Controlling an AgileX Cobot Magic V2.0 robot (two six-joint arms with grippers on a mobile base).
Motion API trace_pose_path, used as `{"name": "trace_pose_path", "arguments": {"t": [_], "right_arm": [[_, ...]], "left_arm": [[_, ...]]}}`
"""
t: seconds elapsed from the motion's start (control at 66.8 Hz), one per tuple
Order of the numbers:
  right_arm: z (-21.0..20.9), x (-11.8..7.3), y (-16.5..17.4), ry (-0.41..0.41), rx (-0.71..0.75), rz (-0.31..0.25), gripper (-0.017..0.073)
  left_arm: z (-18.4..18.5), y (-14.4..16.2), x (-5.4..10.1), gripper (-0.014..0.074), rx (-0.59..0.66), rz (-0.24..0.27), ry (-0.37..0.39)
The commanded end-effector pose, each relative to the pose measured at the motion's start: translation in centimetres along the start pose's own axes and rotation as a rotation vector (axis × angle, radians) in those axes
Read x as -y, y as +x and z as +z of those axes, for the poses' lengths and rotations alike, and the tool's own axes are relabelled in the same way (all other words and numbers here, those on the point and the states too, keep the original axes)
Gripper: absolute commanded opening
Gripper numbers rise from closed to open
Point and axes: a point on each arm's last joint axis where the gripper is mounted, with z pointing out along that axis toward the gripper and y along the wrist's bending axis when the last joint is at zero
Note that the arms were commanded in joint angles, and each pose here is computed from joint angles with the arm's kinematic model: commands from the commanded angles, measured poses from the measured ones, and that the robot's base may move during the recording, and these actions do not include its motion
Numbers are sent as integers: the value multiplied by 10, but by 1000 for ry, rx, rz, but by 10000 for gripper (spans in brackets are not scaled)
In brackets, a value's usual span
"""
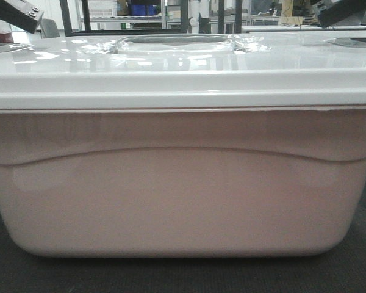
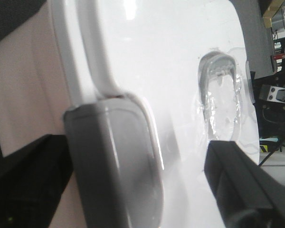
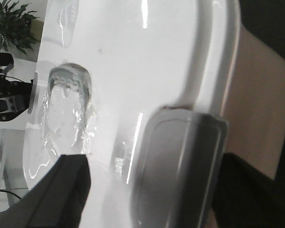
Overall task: Grab white bin and place on right shelf
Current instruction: 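Close both grippers on the grey side clips of the bin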
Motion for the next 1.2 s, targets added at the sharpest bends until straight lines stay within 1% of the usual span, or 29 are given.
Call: {"name": "trace_pose_path", "arguments": {"t": [0.0,0.27,0.614,0.659,0.704,0.794,0.824,0.899,1.048,1.123,1.183], "right_arm": [[-5,-19,0,-119,-2,-31,591],[-5,-17,-2,-93,25,-30,591],[-5,-17,-2,-95,23,-30,587],[-5,-17,-2,-95,23,-30,570],[-5,-17,-2,-95,22,-30,534],[-5,-17,-2,-95,22,-30,462],[-5,-17,-2,-95,22,-30,434],[-5,-17,-2,-95,22,-30,401],[-5,-17,-2,-95,22,-30,400],[-5,-17,-2,-95,22,-30,400],[-5,-17,-2,-95,22,-30,400]], "left_arm": [[-4,-3,20,461,21,23,111],[-4,-3,20,461,25,23,106],[-4,-4,20,461,29,22,102],[-4,-4,20,461,29,22,102],[-4,-4,20,455,29,22,102],[-4,-4,20,410,28,22,104],[-4,-4,20,386,28,22,104],[-4,-4,20,317,28,22,104],[-4,-4,20,185,28,22,104],[-4,-4,20,151,28,22,104],[-4,-4,20,143,28,22,104]]}}
